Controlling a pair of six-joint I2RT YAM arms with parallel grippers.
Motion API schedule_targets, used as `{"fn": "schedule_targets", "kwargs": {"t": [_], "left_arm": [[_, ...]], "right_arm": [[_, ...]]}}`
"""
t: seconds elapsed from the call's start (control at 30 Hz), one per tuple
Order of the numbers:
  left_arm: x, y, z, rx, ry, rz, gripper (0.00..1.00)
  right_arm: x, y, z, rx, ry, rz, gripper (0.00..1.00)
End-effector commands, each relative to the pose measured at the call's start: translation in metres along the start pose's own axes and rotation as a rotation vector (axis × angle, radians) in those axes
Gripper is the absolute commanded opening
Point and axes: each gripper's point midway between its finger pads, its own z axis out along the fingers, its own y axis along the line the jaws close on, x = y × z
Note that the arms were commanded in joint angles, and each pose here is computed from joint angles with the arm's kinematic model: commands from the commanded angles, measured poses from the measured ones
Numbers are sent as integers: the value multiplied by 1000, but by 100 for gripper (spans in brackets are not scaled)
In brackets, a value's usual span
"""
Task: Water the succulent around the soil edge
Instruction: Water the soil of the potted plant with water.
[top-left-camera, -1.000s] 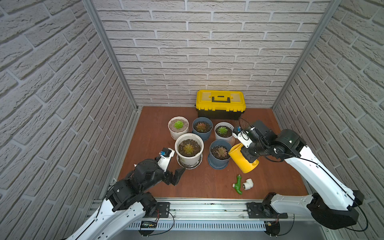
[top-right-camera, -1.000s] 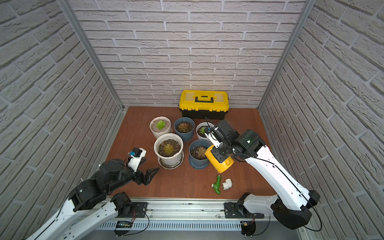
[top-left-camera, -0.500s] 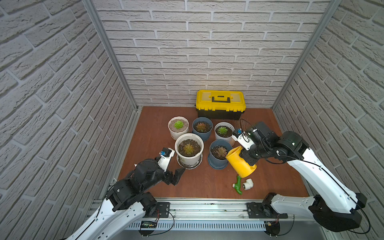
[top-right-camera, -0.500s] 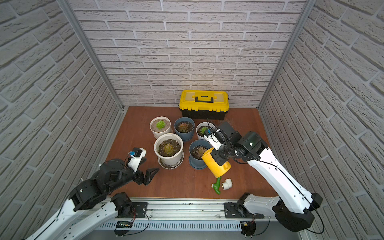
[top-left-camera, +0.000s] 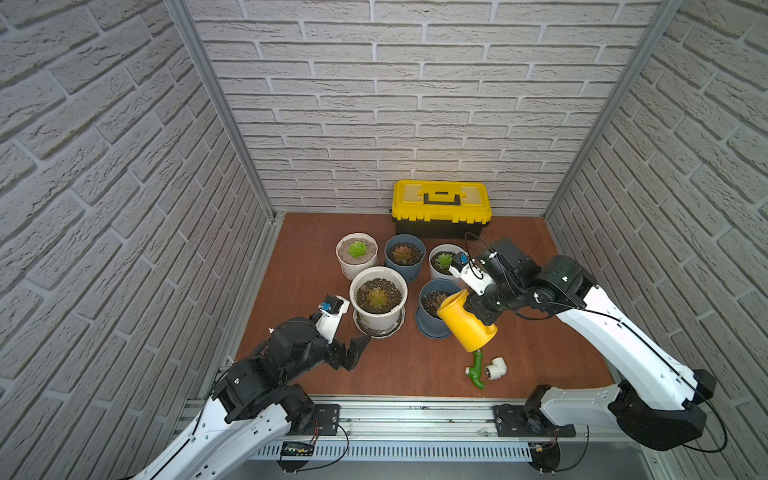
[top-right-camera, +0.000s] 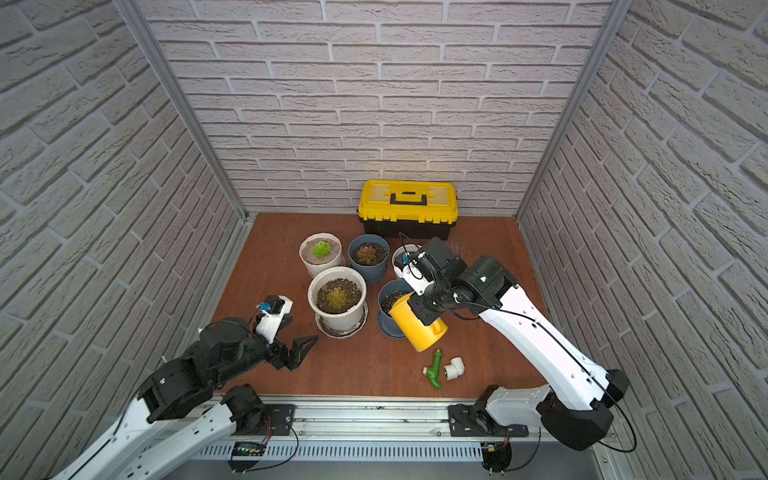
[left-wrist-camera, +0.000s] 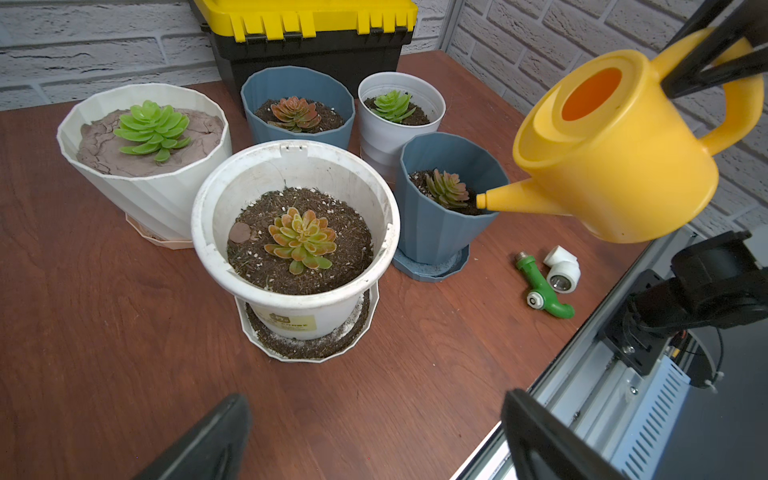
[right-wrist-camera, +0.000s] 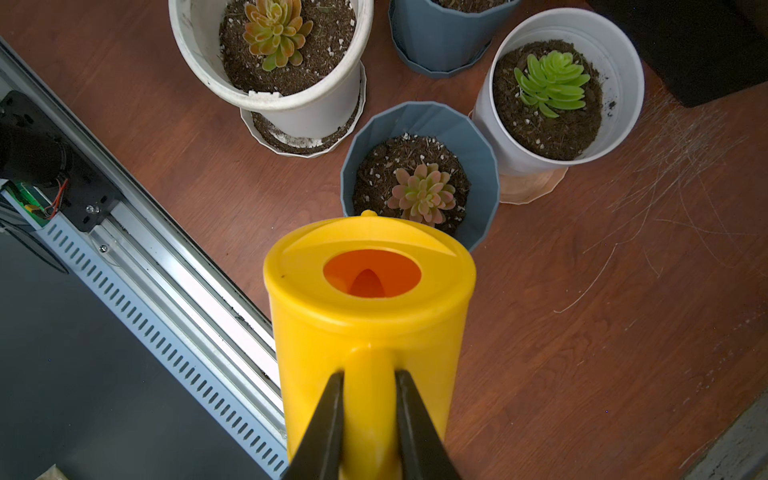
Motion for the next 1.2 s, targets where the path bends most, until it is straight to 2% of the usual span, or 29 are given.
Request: {"fn": "schedule_targets", "kwargs": {"t": [0.0, 0.33, 0.57, 0.87, 1.17], "left_arm": [[-3, -1, -1, 4, -16, -3, 98], [-3, -1, 0, 7, -15, 0, 98], [-3, -2, -1, 8, -17, 0, 98], [-3, -2, -1, 9, -15, 0, 98], [-3, -2, -1, 13, -15, 0, 98]], "right_arm": [[-23, 3, -4, 0, -73, -9, 3], [-48, 7, 8, -2, -85, -35, 3], [-62, -12, 16, 112, -72, -41, 2], [-79, -20, 26, 170, -74, -58, 3], [-81, -42, 27, 298, -47, -61, 3]]}}
